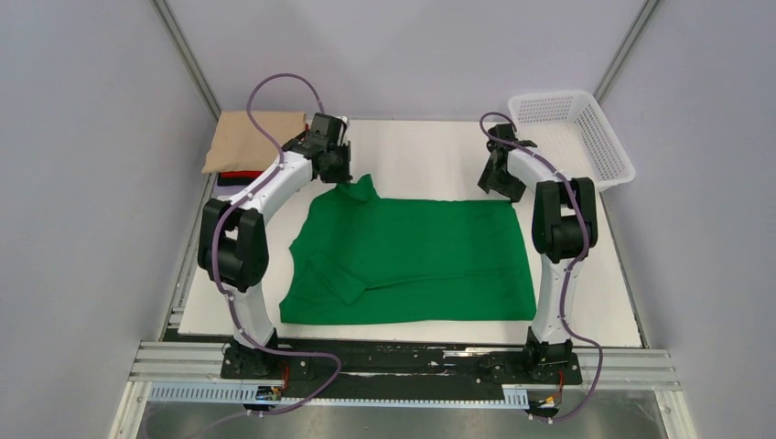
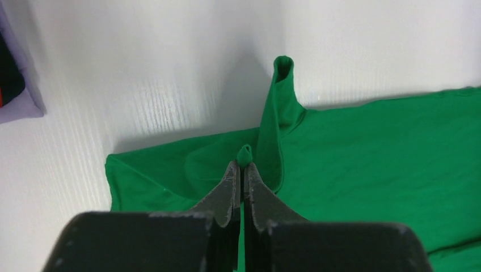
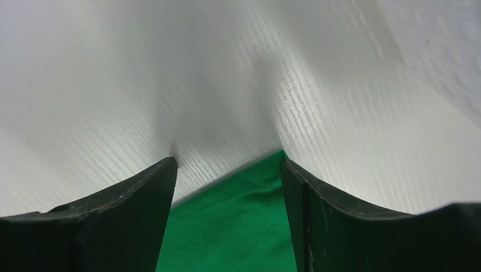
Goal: Fold and stack the t-shirts
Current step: Grab the side of the flattened tshirt furthest away from the robot with both arms
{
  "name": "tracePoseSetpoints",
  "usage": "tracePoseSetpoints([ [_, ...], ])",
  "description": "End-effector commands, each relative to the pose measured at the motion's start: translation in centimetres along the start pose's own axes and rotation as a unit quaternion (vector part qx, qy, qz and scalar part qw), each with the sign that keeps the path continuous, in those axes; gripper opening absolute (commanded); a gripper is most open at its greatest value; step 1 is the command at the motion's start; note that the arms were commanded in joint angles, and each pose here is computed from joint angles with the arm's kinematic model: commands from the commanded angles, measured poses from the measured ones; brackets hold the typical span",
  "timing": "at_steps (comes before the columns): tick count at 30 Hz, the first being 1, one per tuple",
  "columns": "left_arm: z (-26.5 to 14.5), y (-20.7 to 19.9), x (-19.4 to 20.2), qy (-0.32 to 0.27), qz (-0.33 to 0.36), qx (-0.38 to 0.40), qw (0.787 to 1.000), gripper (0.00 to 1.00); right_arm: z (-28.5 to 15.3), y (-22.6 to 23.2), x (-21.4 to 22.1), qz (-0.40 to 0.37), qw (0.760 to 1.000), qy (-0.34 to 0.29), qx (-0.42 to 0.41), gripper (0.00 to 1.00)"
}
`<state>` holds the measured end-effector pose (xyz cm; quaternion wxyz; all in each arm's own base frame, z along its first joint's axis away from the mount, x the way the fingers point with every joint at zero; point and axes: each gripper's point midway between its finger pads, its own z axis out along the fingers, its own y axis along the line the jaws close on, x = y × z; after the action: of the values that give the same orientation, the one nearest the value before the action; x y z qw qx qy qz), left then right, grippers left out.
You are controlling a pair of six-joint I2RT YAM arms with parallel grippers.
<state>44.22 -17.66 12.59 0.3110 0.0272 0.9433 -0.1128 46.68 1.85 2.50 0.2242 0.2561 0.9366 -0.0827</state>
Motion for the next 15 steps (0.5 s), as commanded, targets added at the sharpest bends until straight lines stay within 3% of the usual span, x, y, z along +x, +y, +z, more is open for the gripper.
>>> tracePoseSetpoints([
  [1,-2.7,-1.1,-1.8,-0.046,-0.003,0.018,0.999,0.00,-0.7,-2.5,0.8,-0.021,0.998,0.002,0.061,0.69],
  [12,-2.8,-1.3,-1.1,-0.042,0.001,0.024,0.999,0.00,-1.3,-2.4,-0.1,-0.043,0.996,-0.010,0.076,0.66],
  [15,-3.1,-1.5,-1.1,-0.045,0.003,0.027,0.999,0.00,-1.1,-2.5,0.6,-0.043,0.996,-0.002,0.078,0.60],
])
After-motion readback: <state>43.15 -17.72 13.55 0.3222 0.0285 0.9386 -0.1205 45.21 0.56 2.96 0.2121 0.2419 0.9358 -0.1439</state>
